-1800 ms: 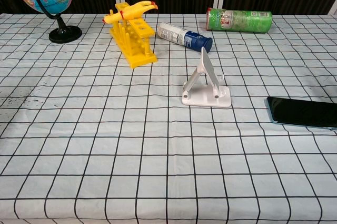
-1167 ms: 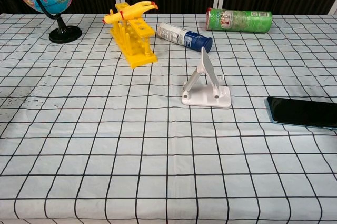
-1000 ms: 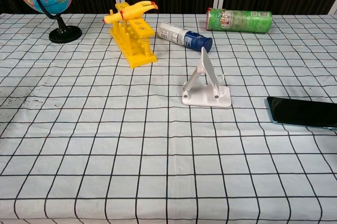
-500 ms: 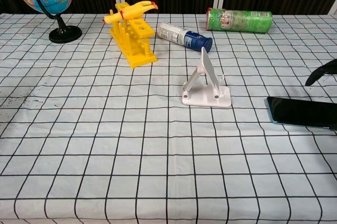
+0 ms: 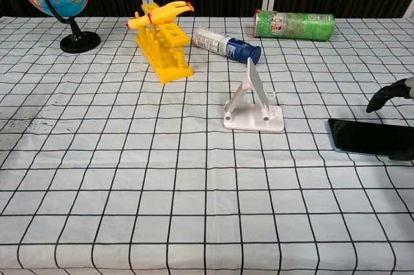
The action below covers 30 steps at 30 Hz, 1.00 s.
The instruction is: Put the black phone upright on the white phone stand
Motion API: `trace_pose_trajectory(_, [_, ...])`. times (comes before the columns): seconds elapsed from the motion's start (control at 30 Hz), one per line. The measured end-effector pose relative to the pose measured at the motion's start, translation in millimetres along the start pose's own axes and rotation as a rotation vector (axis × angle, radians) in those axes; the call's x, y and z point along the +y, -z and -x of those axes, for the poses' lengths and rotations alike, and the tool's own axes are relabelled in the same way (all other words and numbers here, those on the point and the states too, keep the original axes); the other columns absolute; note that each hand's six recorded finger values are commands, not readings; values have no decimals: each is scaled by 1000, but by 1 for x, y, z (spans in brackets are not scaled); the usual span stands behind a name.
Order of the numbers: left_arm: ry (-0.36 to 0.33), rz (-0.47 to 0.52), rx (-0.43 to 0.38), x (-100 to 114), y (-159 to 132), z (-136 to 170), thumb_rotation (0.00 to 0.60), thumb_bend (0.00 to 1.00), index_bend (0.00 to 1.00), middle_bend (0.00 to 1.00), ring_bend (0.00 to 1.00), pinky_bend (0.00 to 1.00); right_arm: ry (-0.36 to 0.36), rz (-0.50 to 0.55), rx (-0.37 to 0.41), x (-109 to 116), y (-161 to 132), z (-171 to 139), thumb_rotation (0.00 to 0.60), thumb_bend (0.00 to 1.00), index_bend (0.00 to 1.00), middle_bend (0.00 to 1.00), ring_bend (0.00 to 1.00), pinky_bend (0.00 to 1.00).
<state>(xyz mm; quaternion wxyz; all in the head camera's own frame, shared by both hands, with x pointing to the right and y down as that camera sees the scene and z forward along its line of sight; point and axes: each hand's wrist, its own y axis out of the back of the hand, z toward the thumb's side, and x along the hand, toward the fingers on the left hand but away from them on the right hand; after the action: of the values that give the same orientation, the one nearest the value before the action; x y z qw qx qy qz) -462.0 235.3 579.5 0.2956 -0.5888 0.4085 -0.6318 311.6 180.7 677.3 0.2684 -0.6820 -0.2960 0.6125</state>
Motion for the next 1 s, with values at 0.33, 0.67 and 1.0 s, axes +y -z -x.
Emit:
trace_pose_trajectory(0.33, [6,6,-3,-1,0,0,600,0,0,0,0,0,-33,15,-63,-5,7,11,600,214,281,231,79,140])
trace_pose_trajectory(0.67, [6,9,-5,0,0,-1,600,0,0,0,0,0,-57,18,-87,-10,7,16,600,215,281,231,79,141])
trace_pose_trajectory(1.0, [9,16,-2,0,0,-1,600,0,0,0,0,0,-61,51,-118,-12,9,23,600,242,281,237,79,140])
